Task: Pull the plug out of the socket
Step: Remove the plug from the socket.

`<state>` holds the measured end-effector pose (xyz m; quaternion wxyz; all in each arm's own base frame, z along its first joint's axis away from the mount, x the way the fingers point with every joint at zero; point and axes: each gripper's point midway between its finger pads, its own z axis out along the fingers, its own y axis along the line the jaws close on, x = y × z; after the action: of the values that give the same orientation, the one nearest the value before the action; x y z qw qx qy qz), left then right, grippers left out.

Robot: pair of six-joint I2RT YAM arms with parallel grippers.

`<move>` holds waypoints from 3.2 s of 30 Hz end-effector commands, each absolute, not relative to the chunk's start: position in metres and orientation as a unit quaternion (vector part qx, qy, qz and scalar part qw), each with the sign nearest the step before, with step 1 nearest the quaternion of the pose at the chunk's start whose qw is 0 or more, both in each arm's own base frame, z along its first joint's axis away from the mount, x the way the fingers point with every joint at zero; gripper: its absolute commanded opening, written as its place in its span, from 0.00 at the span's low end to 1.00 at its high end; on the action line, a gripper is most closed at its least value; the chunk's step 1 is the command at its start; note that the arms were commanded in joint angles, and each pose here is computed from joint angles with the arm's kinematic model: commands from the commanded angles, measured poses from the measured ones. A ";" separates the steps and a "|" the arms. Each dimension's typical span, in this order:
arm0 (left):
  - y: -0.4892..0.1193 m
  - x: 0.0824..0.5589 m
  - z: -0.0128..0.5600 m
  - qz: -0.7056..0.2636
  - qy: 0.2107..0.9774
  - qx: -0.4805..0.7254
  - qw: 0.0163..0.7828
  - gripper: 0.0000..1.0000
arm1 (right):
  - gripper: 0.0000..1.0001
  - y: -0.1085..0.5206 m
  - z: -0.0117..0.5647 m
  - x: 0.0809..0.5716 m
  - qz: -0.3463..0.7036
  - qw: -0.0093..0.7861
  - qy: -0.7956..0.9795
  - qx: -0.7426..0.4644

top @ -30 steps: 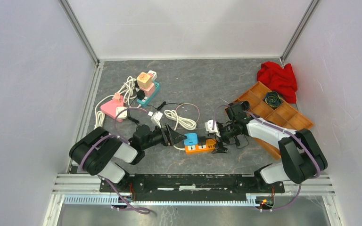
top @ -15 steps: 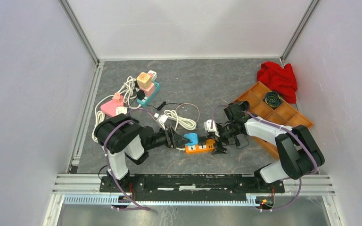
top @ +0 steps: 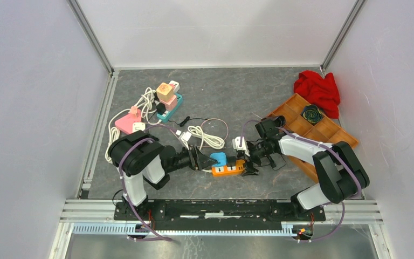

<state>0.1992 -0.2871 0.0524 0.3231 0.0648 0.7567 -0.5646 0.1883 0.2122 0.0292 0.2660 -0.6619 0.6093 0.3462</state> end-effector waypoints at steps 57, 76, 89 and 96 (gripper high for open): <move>-0.316 0.187 0.096 -0.538 0.642 0.286 0.466 0.54 | 0.74 0.218 0.020 0.215 0.298 0.270 0.631 -0.663; -0.323 0.193 0.077 -0.448 0.669 0.368 0.464 0.29 | 0.65 0.220 0.022 0.214 0.300 0.268 0.629 -0.665; -0.322 0.186 0.089 -0.433 0.646 0.402 0.483 0.02 | 0.46 0.222 0.019 0.211 0.314 0.250 0.631 -0.664; -0.319 0.182 0.099 -0.430 0.629 0.409 0.502 0.02 | 0.25 0.222 0.019 0.209 0.321 0.233 0.632 -0.666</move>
<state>0.1888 -0.3168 0.0886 0.4812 0.3827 0.6587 -0.4336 0.2052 0.2183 0.0174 0.2395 -0.6670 0.6298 0.3180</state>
